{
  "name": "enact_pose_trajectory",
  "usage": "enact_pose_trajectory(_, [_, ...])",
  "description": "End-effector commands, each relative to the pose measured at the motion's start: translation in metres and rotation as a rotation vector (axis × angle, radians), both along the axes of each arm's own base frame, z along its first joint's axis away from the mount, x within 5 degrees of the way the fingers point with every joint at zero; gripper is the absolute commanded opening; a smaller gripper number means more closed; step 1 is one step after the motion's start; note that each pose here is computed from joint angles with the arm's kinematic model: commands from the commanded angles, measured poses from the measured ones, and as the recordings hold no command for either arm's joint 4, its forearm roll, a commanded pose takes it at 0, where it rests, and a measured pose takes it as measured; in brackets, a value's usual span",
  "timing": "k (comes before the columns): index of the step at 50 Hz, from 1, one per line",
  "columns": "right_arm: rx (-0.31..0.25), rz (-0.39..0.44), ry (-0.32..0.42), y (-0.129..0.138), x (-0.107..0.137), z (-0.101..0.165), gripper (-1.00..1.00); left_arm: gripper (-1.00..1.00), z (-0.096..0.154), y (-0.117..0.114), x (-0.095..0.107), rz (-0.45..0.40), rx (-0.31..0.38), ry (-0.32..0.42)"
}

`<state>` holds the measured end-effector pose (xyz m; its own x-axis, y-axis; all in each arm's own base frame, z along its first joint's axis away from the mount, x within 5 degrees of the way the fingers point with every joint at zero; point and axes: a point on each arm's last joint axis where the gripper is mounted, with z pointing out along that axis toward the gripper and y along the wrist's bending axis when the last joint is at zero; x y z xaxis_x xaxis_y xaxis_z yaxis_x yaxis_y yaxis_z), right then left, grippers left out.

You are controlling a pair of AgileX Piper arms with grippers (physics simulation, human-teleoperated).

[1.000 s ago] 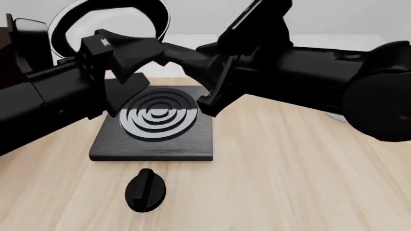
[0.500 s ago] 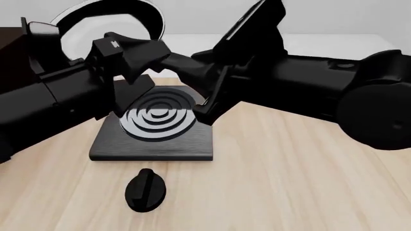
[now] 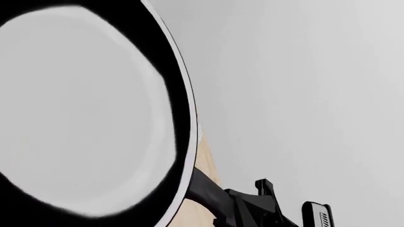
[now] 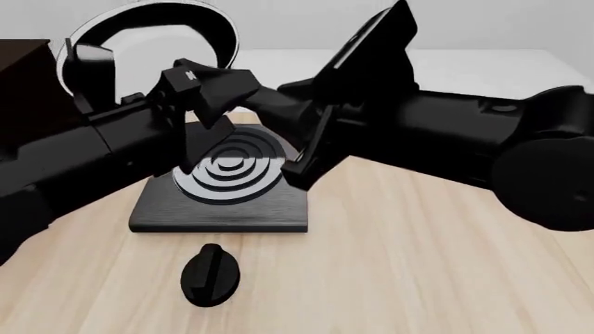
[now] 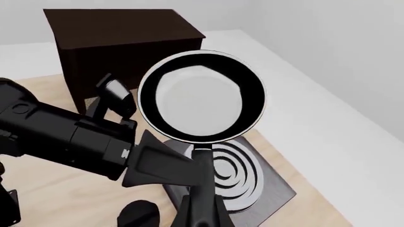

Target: Put the frying pan on the cabinet shelf.

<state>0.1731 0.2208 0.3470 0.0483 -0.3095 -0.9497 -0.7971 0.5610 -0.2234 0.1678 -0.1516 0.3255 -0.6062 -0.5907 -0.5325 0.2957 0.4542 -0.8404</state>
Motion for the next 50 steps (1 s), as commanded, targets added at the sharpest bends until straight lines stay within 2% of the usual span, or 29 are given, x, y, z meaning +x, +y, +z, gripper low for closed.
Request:
enact_pose_trajectory(1, [0.056,0.004,-0.005,-0.001,-0.005,0.011,-1.00,1.00,0.004,-0.007,0.003,-0.015,0.001,-0.004])
enact_pose_trajectory(22, [0.052,0.011,0.005,-0.003,-0.008,0.004,-1.00,1.00,0.002,-0.016,0.014,-0.013,0.005,-0.005])
enact_pose_trajectory(29, [0.052,0.014,0.003,-0.002,-0.009,0.003,-1.00,1.00,-0.008,-0.020,0.020,-0.008,0.014,0.003])
enact_pose_trajectory(35, [0.059,0.014,0.002,-0.004,-0.010,0.001,-1.00,1.00,-0.019,-0.021,0.024,0.005,0.011,0.042])
enact_pose_trajectory(36, [0.061,0.013,0.001,-0.004,-0.010,0.002,-1.00,-1.00,-0.020,-0.018,0.027,0.019,0.009,0.046])
enact_pose_trajectory(40, [0.065,0.022,-0.005,-0.004,-0.013,0.001,-1.00,-1.00,-0.026,-0.018,0.032,0.038,0.015,0.072])
enact_pose_trajectory(50, [0.062,0.026,0.000,-0.003,-0.014,-0.002,-1.00,-1.00,-0.027,-0.017,0.035,0.046,0.013,0.069])
